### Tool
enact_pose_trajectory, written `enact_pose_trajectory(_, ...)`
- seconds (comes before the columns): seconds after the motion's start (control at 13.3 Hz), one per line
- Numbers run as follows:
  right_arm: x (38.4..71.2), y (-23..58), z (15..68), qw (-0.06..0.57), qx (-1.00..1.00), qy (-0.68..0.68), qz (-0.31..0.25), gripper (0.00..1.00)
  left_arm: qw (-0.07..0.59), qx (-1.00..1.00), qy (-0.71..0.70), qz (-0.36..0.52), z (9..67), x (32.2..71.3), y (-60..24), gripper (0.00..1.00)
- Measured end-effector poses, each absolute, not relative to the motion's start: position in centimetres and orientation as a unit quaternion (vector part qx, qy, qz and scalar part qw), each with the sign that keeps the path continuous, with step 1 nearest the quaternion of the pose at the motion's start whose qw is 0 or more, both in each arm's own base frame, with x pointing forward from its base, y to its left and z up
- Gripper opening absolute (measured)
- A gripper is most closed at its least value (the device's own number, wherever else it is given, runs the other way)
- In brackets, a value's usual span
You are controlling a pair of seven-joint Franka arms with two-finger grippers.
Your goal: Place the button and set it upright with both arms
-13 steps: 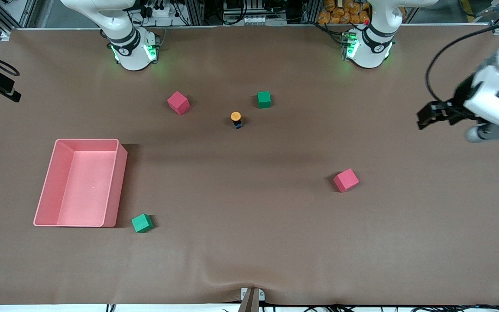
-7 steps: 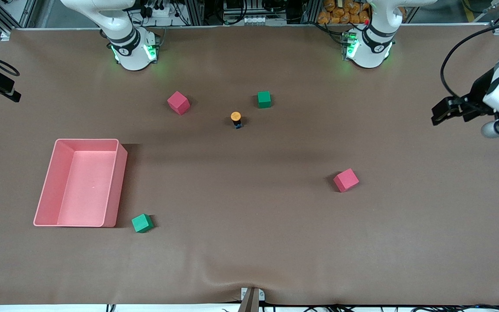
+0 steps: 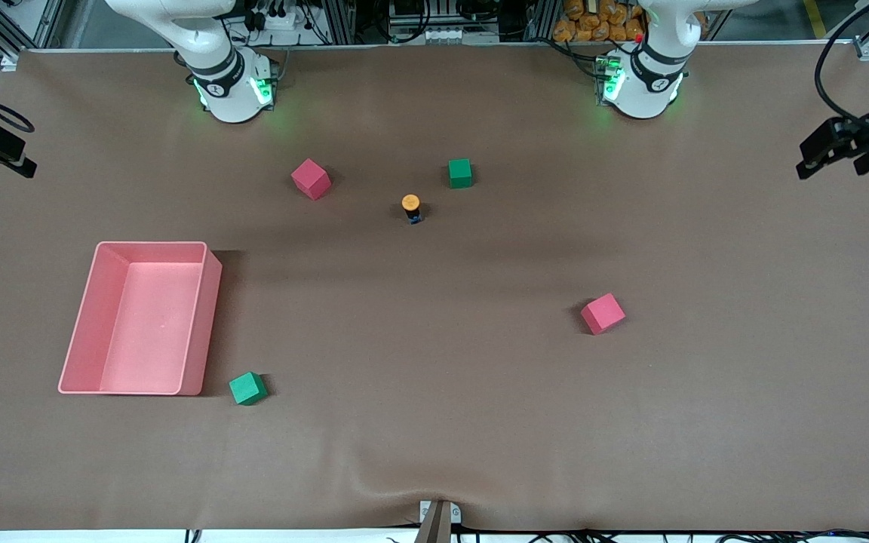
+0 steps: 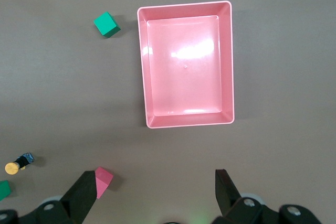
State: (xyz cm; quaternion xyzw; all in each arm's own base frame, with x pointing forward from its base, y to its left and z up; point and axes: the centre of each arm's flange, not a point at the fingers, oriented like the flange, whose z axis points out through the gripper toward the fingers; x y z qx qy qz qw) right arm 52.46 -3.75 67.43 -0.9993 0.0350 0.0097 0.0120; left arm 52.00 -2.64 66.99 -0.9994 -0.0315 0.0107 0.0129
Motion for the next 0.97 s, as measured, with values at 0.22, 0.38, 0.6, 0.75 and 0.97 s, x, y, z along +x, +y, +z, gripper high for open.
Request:
enact_pose_trajectory(0.22,52.5,-3.8,67.4,0.012,-0.999,0.035,0.01,1.0,0.015,-0.999,-0.029,0.01,67.3,50.3,-2.1,0.77)
enact_pose_trajectory(0.38,52.5,-3.8,67.4,0.012,-0.999,0.035,0.01,1.0,0.016,-1.0,-0.019,0.006,67.8,49.6,-1.6,0.77)
enact_pose_trajectory(0.6,52.5,-3.8,67.4,0.012,-0.999,0.035,0.01,1.0,0.026,-1.0,0.001,-0.005,69.1,48.3,-1.0,0.77)
enact_pose_trajectory(0.75,52.5,-3.8,67.4,0.012,-0.999,0.035,0.01,1.0,0.028,-1.0,0.002,-0.007,69.4,47.8,-0.1,0.77)
enact_pose_trajectory(0.97,52.5,-3.8,67.4,0.012,-0.999,0.035,0.01,1.0,0.045,-0.999,-0.002,-0.004,69.2,47.9,0.7,0.77)
